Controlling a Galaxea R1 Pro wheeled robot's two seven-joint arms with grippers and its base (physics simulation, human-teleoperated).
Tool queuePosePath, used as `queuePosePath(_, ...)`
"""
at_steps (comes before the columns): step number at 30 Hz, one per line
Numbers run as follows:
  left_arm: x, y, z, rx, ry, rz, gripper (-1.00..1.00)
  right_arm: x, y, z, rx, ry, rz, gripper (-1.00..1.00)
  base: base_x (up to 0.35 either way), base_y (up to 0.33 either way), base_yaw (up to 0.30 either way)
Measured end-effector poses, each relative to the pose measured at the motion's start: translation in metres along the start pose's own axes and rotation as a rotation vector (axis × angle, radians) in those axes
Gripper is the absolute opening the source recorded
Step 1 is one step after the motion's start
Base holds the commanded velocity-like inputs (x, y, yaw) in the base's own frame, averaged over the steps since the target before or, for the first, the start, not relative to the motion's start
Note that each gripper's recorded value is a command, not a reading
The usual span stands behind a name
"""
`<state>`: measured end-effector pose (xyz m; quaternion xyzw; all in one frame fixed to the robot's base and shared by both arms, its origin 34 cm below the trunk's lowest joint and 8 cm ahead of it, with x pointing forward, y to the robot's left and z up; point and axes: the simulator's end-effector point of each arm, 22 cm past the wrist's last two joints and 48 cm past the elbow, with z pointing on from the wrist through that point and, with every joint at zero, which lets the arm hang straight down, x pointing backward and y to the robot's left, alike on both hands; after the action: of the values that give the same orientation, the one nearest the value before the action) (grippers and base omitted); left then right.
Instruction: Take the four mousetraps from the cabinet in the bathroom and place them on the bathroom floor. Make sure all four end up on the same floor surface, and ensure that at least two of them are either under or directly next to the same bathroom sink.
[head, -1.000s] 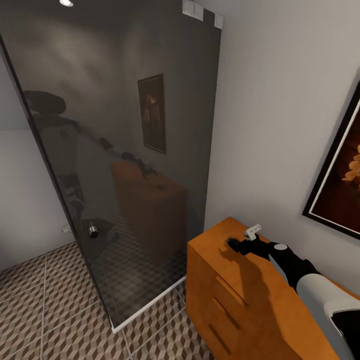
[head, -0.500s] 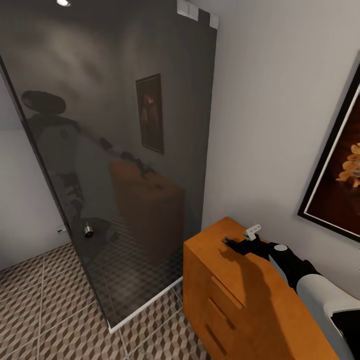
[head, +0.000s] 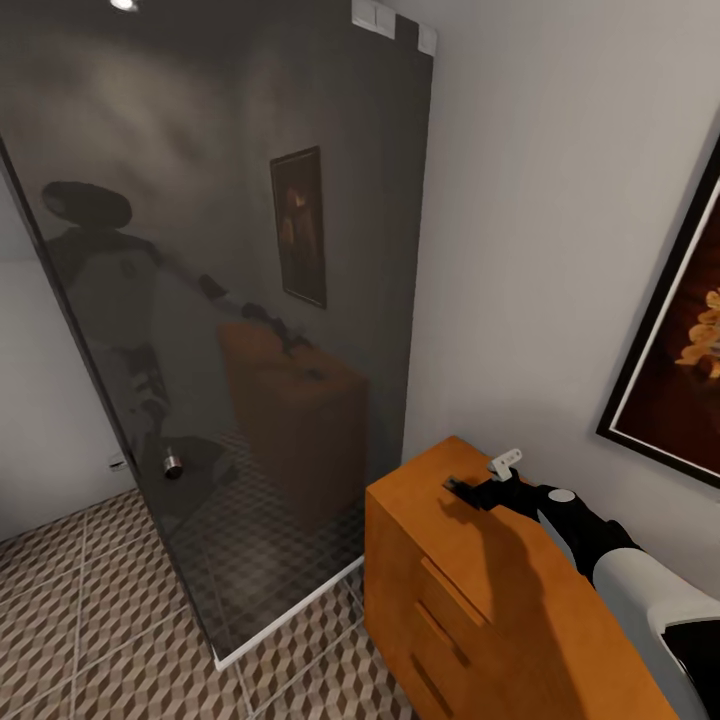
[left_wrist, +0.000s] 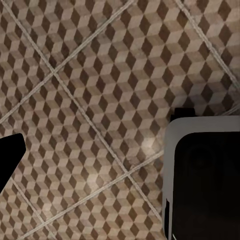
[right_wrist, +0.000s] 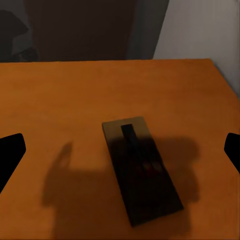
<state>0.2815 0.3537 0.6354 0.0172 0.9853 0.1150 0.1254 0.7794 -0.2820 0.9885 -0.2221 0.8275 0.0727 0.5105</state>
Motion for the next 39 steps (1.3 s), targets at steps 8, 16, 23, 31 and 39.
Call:
queuePosePath(8, 0.0, 0.0, 0.0, 0.0, 0.0, 0.0, 1.0, 0.0, 0.0, 0.0, 0.0, 0.0, 0.001, 1.0, 0.006, -0.003, 0.0)
queuePosePath(16, 0.0, 0.0, 0.0, 0.0, 0.0, 0.0, 1.0, 0.0, 0.001, 0.0, -0.001, -0.001, 0.002, 1.0, 0.0, 0.0, 0.0)
queuePosePath(23, 0.0, 0.0, 0.0, 0.0, 0.0, 0.0, 1.0, 0.0, 0.005, 0.0, -0.023, 0.0, 0.003, 1.0, 0.0, 0.0, 0.0)
queuePosePath(31, 0.0, 0.0, 0.0, 0.0, 0.0, 0.0, 1.0, 0.001, 0.017, -0.001, -0.078, 0.002, 0.004, 1.0, 0.0, 0.0, 0.0)
queuePosePath(39, 0.0, 0.0, 0.0, -0.001, 0.0, 0.0, 1.0, 0.002, 0.025, -0.002, -0.118, 0.004, 0.006, 1.0, 0.0, 0.0, 0.0)
